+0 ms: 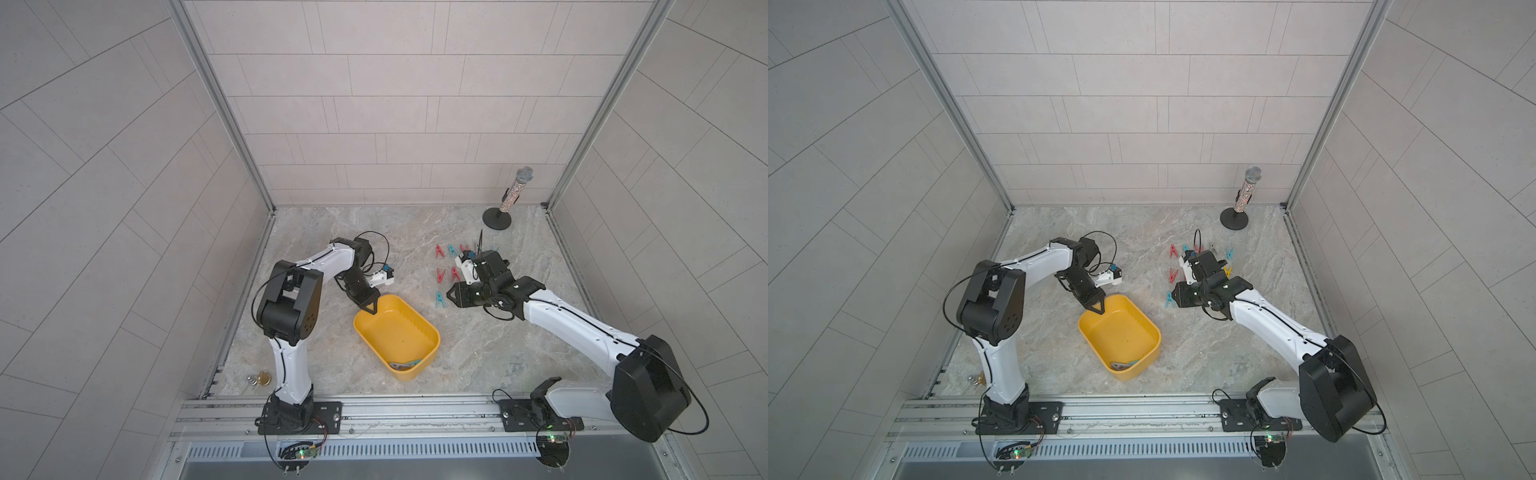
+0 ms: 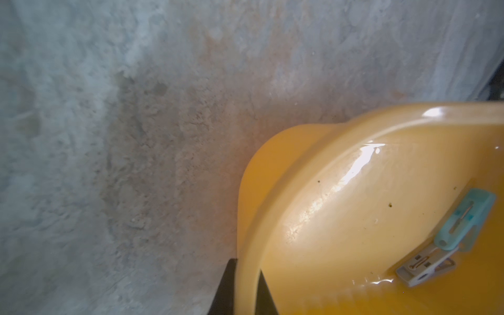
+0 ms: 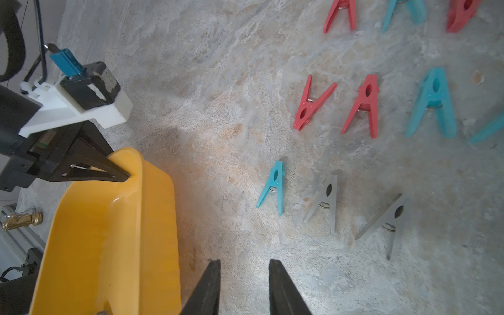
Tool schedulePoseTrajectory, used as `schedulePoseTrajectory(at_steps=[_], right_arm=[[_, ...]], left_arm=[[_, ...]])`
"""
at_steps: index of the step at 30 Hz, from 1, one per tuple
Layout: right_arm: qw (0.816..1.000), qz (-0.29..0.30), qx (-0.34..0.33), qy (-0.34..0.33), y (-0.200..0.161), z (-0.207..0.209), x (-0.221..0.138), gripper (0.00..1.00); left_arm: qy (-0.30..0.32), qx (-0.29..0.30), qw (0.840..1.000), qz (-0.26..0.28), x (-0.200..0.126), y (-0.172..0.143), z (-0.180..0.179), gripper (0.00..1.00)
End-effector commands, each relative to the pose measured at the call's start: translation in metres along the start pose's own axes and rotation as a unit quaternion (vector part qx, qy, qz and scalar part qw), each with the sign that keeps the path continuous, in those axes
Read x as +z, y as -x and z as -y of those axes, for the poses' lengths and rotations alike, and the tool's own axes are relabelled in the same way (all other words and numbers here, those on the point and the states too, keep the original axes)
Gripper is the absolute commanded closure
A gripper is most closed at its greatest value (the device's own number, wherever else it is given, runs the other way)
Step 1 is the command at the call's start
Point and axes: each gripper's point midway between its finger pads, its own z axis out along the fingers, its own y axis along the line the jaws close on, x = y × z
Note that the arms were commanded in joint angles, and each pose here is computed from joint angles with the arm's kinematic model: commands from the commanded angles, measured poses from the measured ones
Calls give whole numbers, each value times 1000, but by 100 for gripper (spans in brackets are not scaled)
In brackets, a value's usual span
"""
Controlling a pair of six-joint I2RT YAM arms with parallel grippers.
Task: Take the clothespins out of the storage box
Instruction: Adjust the storage box at the center of the board.
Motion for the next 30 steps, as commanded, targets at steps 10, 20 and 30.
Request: schedulePoseTrajectory(at_steps=[10,20,30], right_arm=[[1000,0,2,-1,-3,1,-1,67],[1000,-1,3,-1,-4,1,1,67],[1000,-2,-2,0,-4,-3,4,66]], left_arm=[[-78,1,997,-19,-12,-7,26,100],[81,1,997,12,-21,5,-18,100],[221,47,974,32,-24,17,-38,98]])
